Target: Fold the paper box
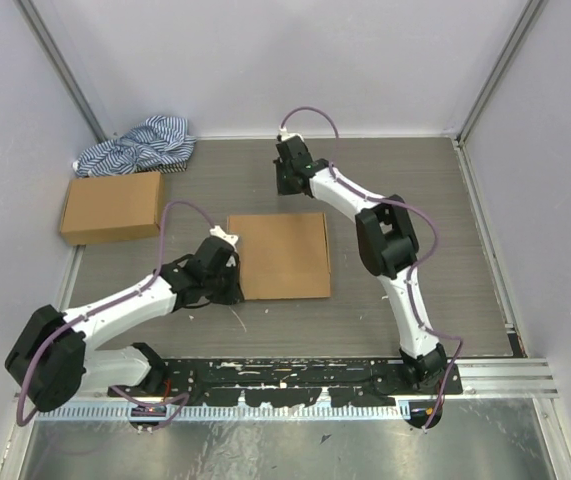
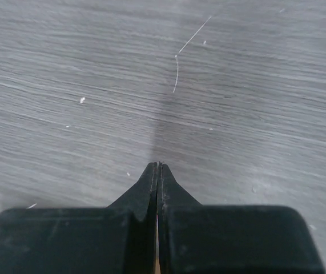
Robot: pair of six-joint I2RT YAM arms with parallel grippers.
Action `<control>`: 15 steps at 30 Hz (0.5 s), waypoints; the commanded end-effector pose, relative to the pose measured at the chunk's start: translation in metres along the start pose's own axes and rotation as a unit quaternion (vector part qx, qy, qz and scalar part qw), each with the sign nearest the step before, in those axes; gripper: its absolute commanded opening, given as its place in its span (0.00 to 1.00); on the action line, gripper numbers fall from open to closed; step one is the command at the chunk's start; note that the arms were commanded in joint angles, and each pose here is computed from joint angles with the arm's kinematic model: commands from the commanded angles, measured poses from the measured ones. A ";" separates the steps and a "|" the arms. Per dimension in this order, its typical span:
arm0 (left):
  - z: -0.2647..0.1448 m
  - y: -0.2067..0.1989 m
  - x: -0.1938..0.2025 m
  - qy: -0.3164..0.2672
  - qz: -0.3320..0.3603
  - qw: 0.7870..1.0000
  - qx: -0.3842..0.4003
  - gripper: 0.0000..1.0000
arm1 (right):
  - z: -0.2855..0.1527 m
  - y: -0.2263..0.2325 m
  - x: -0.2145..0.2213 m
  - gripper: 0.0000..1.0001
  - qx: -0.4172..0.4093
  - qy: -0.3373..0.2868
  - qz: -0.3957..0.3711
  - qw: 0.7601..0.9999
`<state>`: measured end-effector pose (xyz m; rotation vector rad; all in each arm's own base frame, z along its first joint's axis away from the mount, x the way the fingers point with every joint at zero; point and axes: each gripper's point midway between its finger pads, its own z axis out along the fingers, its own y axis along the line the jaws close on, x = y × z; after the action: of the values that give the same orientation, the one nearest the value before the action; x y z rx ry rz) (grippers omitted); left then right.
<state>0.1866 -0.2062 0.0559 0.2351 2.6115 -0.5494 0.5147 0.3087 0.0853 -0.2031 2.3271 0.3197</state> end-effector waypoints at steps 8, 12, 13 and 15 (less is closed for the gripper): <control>0.034 0.039 -0.021 -0.061 -0.021 0.989 -0.135 0.00 | -0.007 0.049 0.050 0.01 -0.138 0.089 -0.035 0.986; 0.032 0.044 -0.046 -0.134 -0.045 0.972 -0.190 0.00 | -0.033 0.083 0.100 0.01 -0.228 0.157 -0.046 0.960; 0.033 0.042 -0.050 -0.147 -0.051 0.969 -0.195 0.00 | -0.040 0.091 0.111 0.01 -0.236 0.166 -0.059 0.956; 0.033 0.032 -0.058 -0.174 -0.057 0.963 -0.196 0.00 | -0.052 0.107 0.132 0.01 -0.248 0.183 -0.083 0.948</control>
<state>0.2184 -0.1835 0.0162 0.0542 2.5594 -0.1387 0.4394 0.3468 0.0252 -0.4919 2.5194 0.6457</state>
